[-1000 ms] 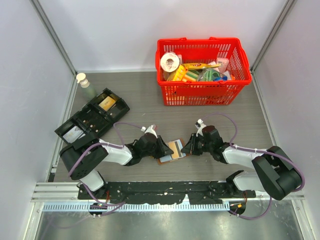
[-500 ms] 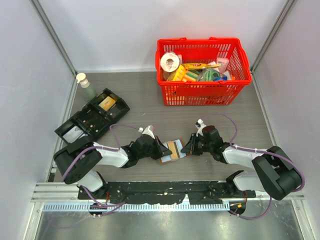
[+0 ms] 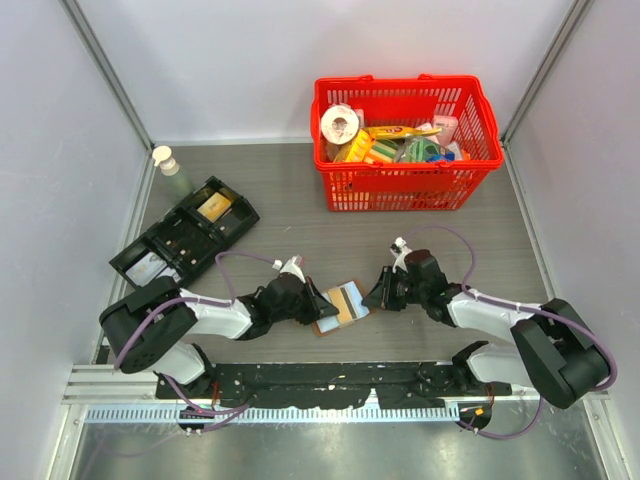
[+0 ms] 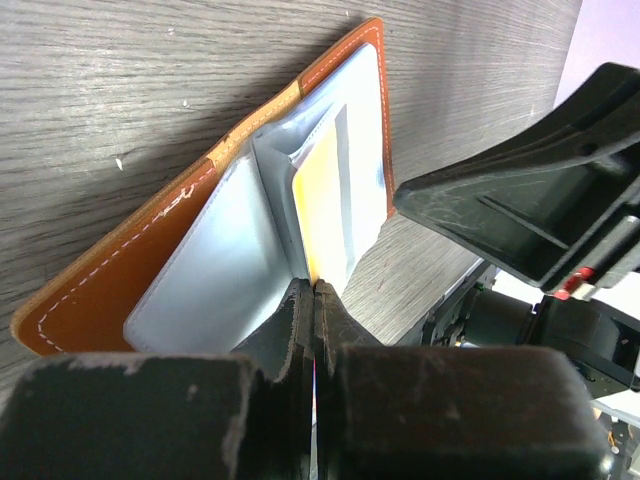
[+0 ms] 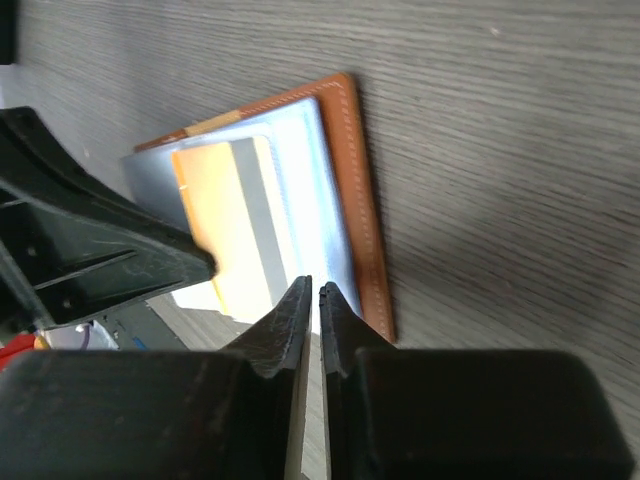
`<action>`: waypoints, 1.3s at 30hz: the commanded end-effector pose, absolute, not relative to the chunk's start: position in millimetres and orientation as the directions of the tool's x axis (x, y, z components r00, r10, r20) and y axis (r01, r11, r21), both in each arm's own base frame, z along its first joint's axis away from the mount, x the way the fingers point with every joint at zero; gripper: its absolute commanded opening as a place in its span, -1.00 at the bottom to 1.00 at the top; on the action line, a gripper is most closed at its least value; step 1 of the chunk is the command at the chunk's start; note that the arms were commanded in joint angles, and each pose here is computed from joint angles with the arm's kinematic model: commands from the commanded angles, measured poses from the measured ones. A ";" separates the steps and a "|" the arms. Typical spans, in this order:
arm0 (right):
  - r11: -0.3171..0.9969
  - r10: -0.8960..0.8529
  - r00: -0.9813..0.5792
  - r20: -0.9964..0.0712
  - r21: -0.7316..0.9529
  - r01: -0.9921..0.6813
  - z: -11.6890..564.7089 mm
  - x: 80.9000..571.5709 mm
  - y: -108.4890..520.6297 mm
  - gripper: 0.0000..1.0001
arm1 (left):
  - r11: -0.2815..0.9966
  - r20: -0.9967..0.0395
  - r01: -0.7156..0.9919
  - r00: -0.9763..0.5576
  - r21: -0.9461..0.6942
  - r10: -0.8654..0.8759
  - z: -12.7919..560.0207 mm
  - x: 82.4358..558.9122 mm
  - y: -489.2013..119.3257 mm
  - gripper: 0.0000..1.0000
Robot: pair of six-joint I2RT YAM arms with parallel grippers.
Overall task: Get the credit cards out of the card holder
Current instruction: Remove the credit card from the card holder.
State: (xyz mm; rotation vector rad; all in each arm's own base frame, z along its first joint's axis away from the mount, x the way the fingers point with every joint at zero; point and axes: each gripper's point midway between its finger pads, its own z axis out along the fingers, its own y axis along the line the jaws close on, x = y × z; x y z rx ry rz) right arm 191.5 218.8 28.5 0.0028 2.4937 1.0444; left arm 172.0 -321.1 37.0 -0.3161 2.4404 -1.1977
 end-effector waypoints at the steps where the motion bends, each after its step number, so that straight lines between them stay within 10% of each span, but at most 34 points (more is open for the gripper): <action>1: 0.621 0.159 -0.860 -0.485 0.727 -0.295 77.2 209.4 242.0 -0.72 | 0.609 -0.279 0.003 -0.890 -0.793 -0.360 42.0 176.0 -326.7 -1.00; 39: 0.729 0.157 -0.925 -0.347 0.673 -0.129 -10.5 187.1 221.7 -0.80 | 0.583 -0.207 -0.107 -0.871 -0.805 -0.445 27.7 173.1 -309.1 -1.00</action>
